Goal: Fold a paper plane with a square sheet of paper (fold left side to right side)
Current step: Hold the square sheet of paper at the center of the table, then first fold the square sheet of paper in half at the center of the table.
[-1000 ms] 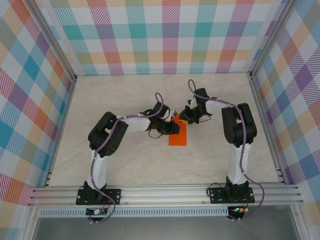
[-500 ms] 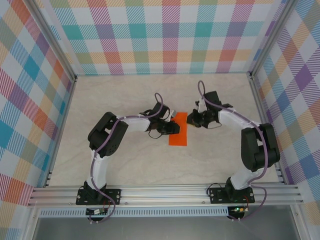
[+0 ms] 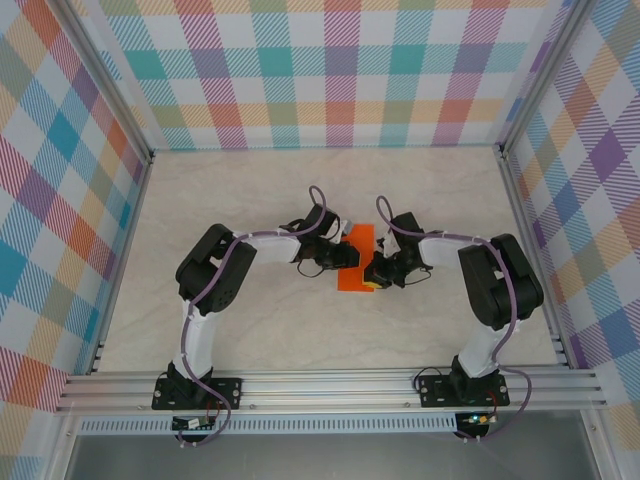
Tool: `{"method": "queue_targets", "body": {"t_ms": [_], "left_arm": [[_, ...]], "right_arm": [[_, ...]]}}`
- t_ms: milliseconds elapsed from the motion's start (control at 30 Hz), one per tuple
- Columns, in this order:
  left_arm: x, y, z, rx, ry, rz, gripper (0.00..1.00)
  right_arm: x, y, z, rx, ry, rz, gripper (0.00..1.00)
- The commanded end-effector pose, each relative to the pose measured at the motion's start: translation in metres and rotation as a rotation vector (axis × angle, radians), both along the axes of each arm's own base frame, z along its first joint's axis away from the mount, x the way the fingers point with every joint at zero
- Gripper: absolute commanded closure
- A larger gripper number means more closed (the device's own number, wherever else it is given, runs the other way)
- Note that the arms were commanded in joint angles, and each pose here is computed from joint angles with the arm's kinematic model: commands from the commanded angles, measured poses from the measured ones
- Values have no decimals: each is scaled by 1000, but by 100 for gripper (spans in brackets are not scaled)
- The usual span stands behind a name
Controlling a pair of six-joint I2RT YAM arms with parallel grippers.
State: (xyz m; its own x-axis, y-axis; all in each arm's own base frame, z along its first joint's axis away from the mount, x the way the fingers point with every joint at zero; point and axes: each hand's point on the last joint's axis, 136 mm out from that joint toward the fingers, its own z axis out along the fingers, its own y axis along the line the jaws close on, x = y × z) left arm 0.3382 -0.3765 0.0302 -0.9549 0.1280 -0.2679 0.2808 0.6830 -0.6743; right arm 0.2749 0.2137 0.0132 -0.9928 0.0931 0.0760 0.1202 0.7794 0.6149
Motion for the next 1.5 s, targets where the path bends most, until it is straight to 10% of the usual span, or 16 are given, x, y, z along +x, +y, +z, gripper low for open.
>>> {"method": "queue_targets", "body": {"t_ms": [0, 1467], "left_arm": [[3, -1, 5, 26, 0, 10, 76], [116, 35, -12, 3, -24, 167, 76]], "right_arm": [[-11, -18, -27, -128, 56, 4, 95], [-37, -43, -42, -252, 113, 41, 95]]}}
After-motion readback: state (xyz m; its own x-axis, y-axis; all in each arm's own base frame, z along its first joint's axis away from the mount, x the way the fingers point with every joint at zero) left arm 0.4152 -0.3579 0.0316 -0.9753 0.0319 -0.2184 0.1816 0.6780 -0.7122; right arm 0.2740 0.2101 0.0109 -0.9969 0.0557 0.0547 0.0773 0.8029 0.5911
